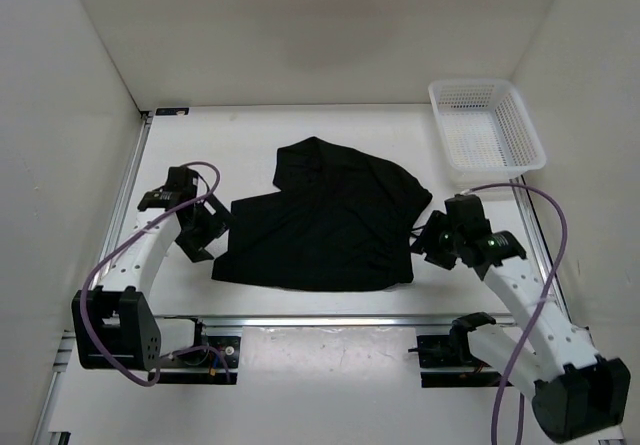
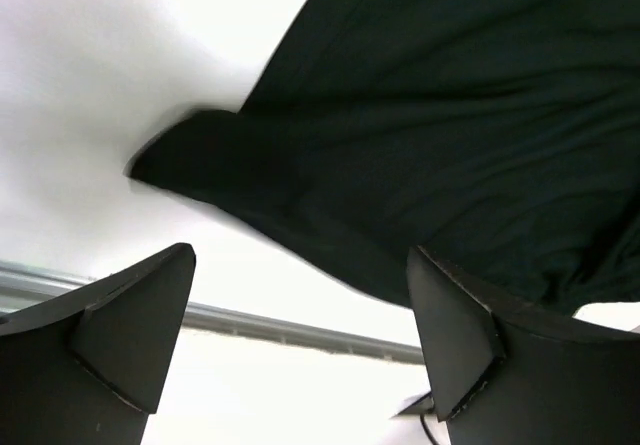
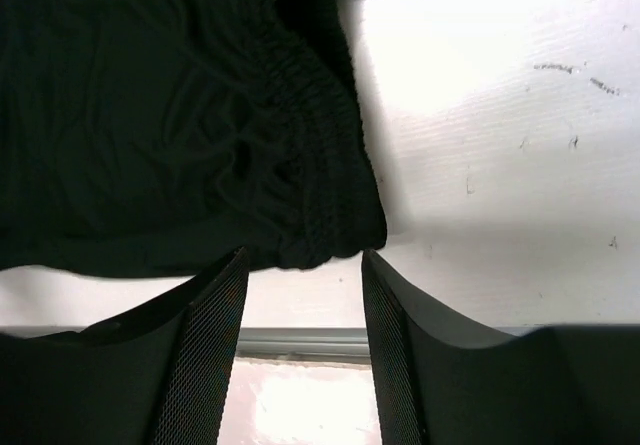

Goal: Fold and stack the shorts
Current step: Flatten the shorts out

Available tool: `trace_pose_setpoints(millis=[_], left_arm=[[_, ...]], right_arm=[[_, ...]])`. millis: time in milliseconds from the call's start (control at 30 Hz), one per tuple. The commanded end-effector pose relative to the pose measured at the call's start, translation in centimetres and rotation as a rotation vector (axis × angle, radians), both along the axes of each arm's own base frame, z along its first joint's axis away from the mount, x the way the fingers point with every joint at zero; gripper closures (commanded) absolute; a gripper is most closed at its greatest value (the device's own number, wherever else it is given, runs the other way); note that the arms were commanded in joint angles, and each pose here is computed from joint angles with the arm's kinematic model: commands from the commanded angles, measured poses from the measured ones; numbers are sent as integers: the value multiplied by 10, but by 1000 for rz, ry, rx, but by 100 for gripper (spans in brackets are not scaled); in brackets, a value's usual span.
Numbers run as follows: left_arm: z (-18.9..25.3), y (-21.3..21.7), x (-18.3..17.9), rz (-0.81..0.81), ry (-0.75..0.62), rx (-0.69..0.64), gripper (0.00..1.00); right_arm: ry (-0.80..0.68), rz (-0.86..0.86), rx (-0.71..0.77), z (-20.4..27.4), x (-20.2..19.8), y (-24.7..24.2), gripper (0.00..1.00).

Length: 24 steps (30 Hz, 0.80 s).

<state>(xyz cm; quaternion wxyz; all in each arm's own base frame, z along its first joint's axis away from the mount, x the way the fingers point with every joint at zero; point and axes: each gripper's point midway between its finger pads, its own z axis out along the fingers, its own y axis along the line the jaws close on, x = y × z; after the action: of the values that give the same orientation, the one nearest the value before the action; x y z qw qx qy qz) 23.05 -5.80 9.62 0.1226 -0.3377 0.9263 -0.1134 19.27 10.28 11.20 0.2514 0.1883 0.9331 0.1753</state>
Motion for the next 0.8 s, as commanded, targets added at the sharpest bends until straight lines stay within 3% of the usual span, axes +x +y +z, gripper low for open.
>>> trace_pose_setpoints(millis=[0, 100, 200, 233, 300, 333, 400, 467, 533, 567, 600, 633, 767], left_arm=[[33, 6, 32, -10, -129, 46, 1], [62, 10, 57, -15, -210, 110, 1], [82, -4, 89, -96, -255, 130, 11], [85, -14, 107, -130, -257, 131, 19], [86, -29, 128, -193, -261, 132, 25], [63, -42, 137, -239, -190, 138, 28], [73, -58, 168, -273, -214, 148, 28], [59, -77, 192, -320, -159, 173, 28], [50, -90, 206, -353, -132, 179, 26], [43, -102, 218, -372, -120, 180, 24], [40, -110, 226, -381, -130, 178, 24], [37, -114, 233, -383, -136, 169, 21], [11, -153, 254, -464, -149, 101, 21]], right_arm=[[-5, -8, 6, 12, 22, 6, 46], [1, 31, -8, 11, 39, 13, 45], [18, 63, -36, 14, 64, 19, 45], [4, 68, -47, 15, 73, 20, 46], [7, 66, -68, 16, 92, 23, 53], [6, 66, -67, 16, 100, 25, 58], [15, 58, -86, 15, 121, 26, 74], [18, 58, -104, 14, 134, 28, 79], [31, 47, -112, 10, 154, 26, 79], [27, 51, -127, 9, 160, 25, 73], [62, 42, -136, -1, 164, 22, 58], [68, 43, -138, -3, 168, 23, 53], [134, 49, -149, -27, 179, 23, 52]])
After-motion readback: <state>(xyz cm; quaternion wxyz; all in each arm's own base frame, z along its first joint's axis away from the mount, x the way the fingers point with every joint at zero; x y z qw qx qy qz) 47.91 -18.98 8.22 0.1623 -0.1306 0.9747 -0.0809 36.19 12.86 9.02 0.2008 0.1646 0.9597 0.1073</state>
